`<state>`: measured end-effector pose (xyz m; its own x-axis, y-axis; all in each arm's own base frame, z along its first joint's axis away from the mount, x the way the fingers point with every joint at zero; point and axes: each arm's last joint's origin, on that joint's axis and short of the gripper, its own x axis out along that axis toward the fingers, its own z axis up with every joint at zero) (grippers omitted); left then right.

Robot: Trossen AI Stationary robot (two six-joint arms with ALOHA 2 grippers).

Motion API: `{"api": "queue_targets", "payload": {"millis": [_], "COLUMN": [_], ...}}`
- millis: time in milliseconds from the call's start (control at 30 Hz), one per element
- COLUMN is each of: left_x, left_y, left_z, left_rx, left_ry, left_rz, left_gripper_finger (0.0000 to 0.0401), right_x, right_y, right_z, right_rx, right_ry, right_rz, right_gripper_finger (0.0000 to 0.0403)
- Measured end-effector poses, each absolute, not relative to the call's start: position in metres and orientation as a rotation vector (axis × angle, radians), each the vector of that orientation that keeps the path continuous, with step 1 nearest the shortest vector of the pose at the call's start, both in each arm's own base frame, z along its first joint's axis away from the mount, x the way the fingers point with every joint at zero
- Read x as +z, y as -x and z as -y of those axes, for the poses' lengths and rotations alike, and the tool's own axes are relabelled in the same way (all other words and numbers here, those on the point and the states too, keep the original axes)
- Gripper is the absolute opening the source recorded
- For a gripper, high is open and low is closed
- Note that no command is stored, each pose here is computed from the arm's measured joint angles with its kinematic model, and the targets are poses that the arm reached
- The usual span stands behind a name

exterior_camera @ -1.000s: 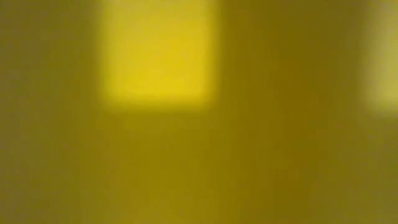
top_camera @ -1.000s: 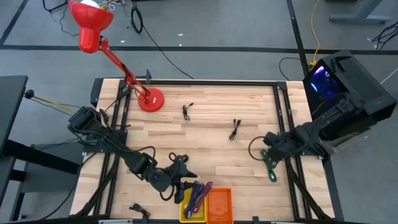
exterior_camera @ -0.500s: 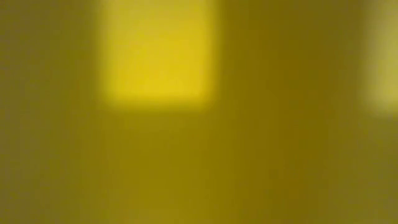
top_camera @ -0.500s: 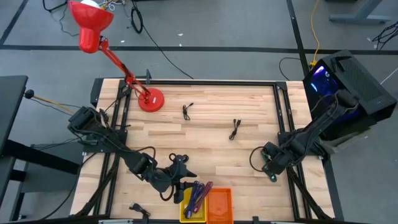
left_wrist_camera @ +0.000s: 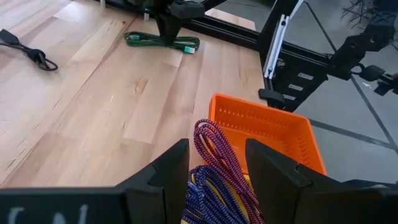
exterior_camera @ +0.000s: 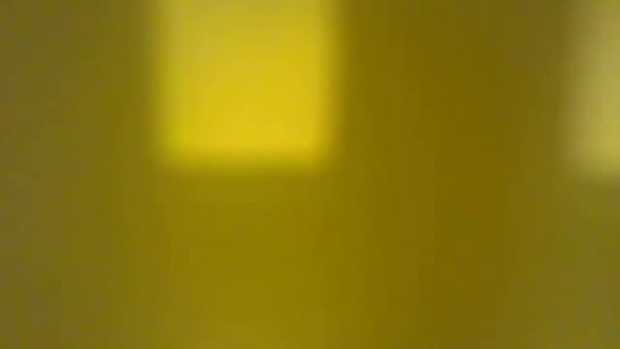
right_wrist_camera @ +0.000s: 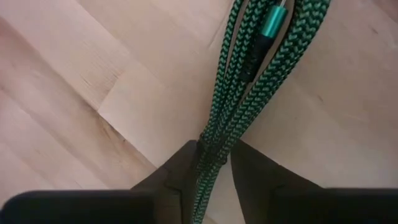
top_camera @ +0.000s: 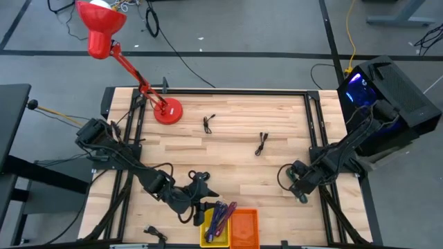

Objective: Pick & Place USB Port
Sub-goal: Put the green charger cable into the yellow bin

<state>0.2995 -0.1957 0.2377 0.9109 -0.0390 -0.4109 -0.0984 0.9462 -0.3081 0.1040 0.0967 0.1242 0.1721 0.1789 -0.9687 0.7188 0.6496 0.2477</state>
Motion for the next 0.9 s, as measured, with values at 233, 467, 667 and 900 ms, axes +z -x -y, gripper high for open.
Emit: {"api": "queue_targets", "payload": {"millis": [233,467,667,900], "left_x": [0.237,0.238,0.241,0.262], "left_y": [-0.299,-0.300,-0.305,-0.318], "left_z": [0.196,0.193,0.188,0.180], "left_rx": [0.032,0.070,0.095,0.059], "left_ry": [0.329,0.326,0.339,0.227], "left_rz": [-0.429,-0.406,-0.370,-0.175], "left_gripper_finger": [0.0163,0.0163,0.0163,0.0163], "right_x": [0.123,0.151,0.210,0.295], "right_y": [-0.103,-0.115,-0.141,-0.172], "right_z": [-0.096,-0.096,-0.095,-0.093], "right_rx": [-0.432,-0.421,-0.381,-0.322], "right_ry": [-0.773,-0.660,-0.506,-0.233], "right_rz": [-1.369,-1.259,-1.038,-0.616], "right_gripper_finger": [0.0016,0.0006,0.0006,0.0005]}}
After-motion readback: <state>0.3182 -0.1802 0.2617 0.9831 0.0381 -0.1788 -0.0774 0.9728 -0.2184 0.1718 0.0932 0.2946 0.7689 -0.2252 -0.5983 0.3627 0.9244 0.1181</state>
